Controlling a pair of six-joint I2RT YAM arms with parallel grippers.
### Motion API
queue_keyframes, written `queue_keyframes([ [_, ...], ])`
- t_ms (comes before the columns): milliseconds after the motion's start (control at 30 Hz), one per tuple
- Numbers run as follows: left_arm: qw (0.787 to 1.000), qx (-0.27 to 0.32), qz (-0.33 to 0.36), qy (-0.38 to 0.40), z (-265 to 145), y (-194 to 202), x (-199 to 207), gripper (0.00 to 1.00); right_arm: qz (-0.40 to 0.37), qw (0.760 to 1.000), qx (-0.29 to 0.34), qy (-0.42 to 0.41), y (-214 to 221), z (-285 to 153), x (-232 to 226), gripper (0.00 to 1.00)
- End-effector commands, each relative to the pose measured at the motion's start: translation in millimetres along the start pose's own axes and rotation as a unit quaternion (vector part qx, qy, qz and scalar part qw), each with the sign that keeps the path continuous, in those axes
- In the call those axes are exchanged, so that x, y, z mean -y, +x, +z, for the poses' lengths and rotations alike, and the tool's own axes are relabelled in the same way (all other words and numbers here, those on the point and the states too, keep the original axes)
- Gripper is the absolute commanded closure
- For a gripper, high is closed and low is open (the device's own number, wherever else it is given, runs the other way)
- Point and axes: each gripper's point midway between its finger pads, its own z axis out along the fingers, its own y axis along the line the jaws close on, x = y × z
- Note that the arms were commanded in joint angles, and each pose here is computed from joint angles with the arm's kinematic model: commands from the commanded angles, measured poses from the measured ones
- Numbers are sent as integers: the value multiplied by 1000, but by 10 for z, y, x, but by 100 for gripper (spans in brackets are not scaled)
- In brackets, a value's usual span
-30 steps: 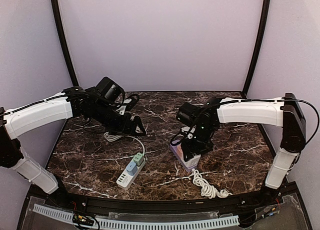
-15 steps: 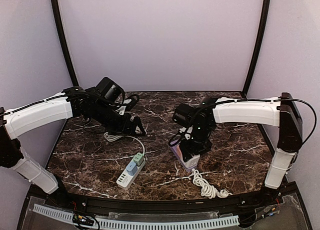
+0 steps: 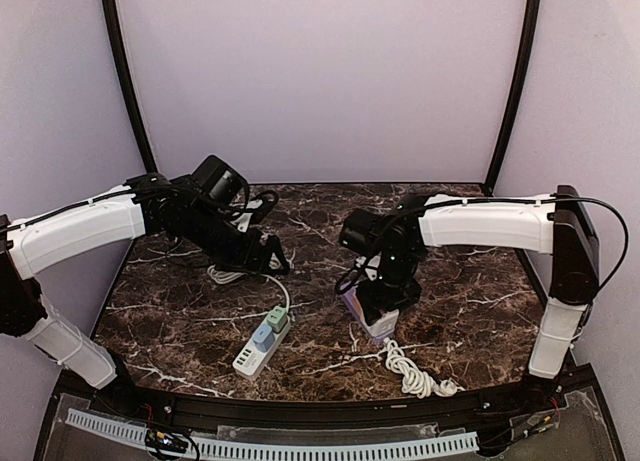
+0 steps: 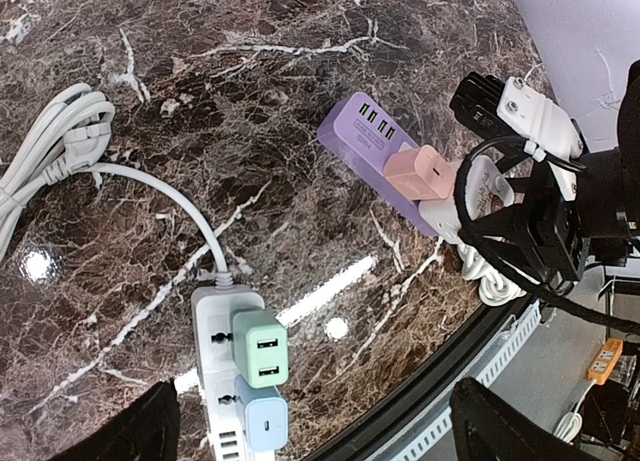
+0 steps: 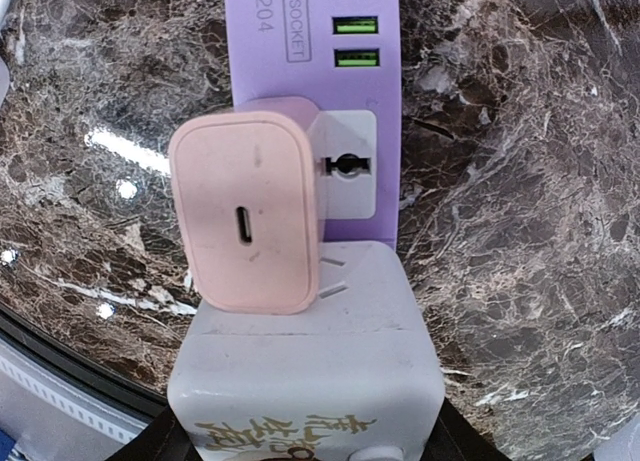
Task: Insert the plug
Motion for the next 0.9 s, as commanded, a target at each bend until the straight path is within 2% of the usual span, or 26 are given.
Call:
queue_keyframes([
  [0, 1000, 0, 5, -4, -79, 7, -10, 6, 8, 999, -11, 36, 26, 72, 76, 100],
  [867, 1000, -1, 2, -11, -61, -21, -42, 6, 10, 995, -48, 89, 122, 348, 213, 100],
])
